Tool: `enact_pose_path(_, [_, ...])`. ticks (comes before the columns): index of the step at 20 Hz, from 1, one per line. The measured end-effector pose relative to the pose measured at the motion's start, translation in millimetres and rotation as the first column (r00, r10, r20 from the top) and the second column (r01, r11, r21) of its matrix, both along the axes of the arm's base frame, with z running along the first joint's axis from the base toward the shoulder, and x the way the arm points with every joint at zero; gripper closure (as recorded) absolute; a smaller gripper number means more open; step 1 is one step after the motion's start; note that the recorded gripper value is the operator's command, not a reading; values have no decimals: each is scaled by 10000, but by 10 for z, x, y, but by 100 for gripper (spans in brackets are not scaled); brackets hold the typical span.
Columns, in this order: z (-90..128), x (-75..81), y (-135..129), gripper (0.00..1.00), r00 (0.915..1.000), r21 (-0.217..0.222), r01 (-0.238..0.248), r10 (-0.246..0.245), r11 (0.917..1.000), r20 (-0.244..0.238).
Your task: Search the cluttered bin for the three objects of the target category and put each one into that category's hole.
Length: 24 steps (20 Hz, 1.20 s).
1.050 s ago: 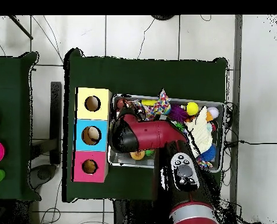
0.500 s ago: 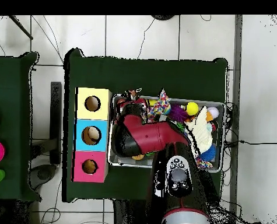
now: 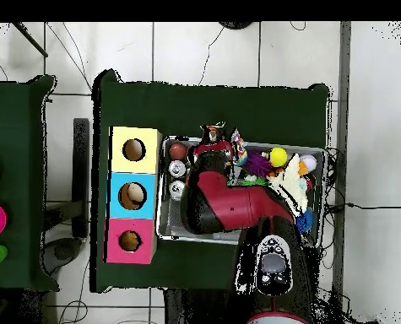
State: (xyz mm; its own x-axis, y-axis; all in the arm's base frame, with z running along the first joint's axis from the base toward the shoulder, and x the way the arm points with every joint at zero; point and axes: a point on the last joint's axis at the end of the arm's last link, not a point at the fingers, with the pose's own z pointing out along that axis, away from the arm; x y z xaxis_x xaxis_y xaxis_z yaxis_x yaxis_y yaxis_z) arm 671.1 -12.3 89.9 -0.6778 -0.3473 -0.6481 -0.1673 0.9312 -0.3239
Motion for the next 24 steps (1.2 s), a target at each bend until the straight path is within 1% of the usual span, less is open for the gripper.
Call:
enact_pose_path(1, [-2,-9,-25,100,10000,-39,23,-23,10000,-1])
enact_pose_path(3, [-44,-92,-190,100,9997,-335,186,-191,9993,-129])
enact_pose_path(5, [-80,-149,-276,100,9993,-509,268,-280,9983,-241])
enact_pose_path(6, [-110,-204,-348,100,9990,-683,312,-333,9972,-307])
enact_pose_path(8, [-123,-246,-395,100,9990,-821,317,-341,9961,-288])
enact_pose_path(9, [-111,-285,-429,100,9994,-942,292,-309,9951,-168])
enact_pose_path(11, [-82,-310,-449,100,9997,-1028,258,-257,9944,22])
enact_pose_path(12, [-27,-328,-470,100,9992,-1104,208,-170,9937,352])
enact_pose_path(13, [9,-333,-483,100,9982,-1133,187,-122,9934,581])
enact_pose_path(14, [123,-339,-517,100,9914,-1153,160,-7,9932,1312])
enact_pose_path(15, [188,-343,-535,100,9850,-1145,166,35,9933,1728])
enact_pose_path(16, [274,-353,-556,100,9744,-1129,179,80,9934,2246])
enact_pose_path(17, [360,-363,-578,100,9611,-1112,191,124,9936,2758])
enact_pose_path(19, [402,-370,-588,100,9538,-1105,206,136,9937,3002])
enact_pose_path(21, [526,-396,-620,100,9313,-1105,259,162,9935,3639])
enact_pose_path(22, [603,-423,-640,100,9181,-1121,303,167,9932,3959])
enact_pose_path(23, [631,-434,-646,100,9144,-1128,316,169,9931,4044])
enact_pose_path(24, [671,-465,-661,100,9125,-1148,358,144,9927,4087])
